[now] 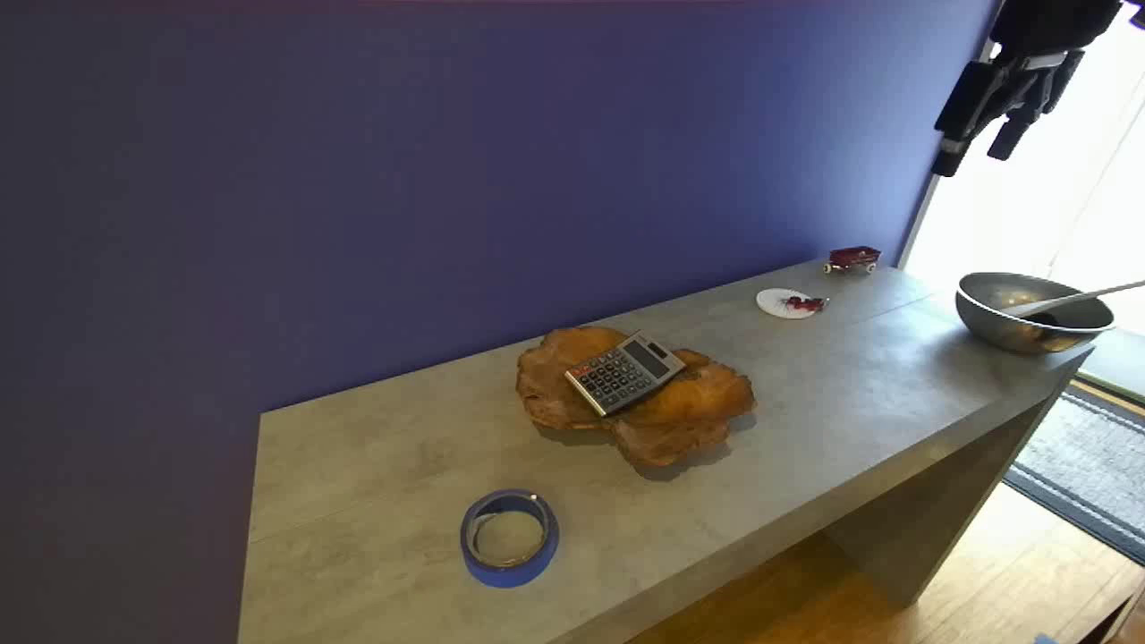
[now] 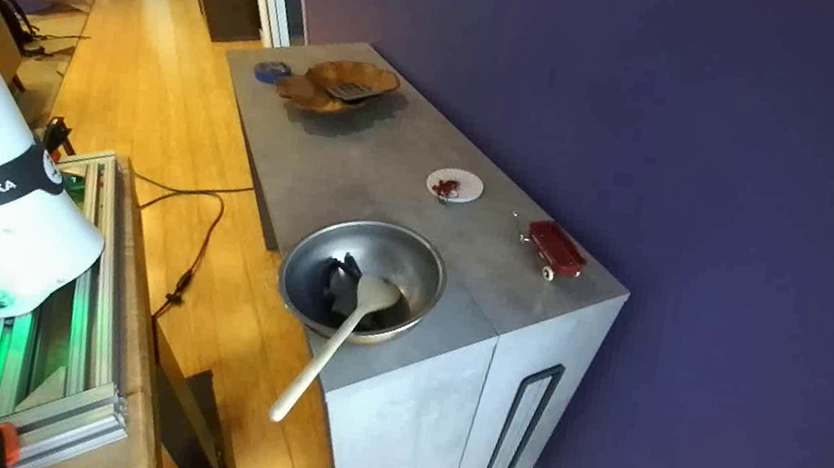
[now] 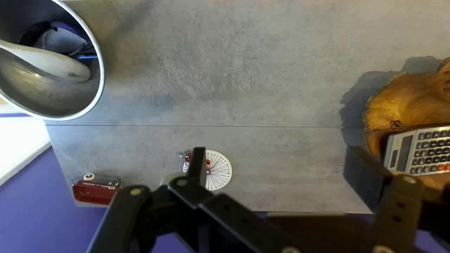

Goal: Pick up the blue masking tape and put it in the silver bowl

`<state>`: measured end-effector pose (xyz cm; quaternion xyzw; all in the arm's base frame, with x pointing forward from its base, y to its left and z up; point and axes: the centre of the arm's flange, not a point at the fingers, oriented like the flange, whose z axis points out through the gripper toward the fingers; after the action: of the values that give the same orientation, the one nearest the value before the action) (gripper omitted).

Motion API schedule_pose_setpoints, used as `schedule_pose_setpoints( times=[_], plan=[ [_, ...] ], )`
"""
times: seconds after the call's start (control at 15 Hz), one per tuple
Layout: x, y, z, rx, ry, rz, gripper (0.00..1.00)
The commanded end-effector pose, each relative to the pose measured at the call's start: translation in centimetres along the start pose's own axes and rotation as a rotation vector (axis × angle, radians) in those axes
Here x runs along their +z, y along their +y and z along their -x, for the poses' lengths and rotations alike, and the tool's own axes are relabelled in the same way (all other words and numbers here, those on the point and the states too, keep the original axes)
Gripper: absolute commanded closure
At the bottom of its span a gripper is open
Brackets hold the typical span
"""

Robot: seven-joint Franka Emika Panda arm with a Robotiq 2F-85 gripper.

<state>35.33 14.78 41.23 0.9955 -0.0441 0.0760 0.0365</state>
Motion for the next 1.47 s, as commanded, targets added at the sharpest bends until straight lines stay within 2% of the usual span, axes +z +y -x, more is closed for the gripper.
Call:
schedule_pose_setpoints(
  times=[0.0, 0.8, 0.93, 1.0, 1.13, 1.27, 1.4],
  plan=[
    [0.0, 0.0, 0.0, 0.0, 0.0, 0.0, 0.0],
    [0.0, 0.0, 0.0, 0.0, 0.0, 0.0, 0.0],
    [0.9, -3.3, -2.7, -0.061, 0.046, -0.021, 0.0],
    [1.4, -6.5, -4.4, -0.103, 0.078, -0.029, 0.0],
    [1.5, -10.3, -4.9, -0.217, 0.138, -0.024, 0.0],
    [2.2, -14.8, -5.5, -0.346, 0.141, -0.031, 0.0],
    [3.1, -19.2, -5.4, -0.474, 0.106, -0.05, 0.0]
  ],
)
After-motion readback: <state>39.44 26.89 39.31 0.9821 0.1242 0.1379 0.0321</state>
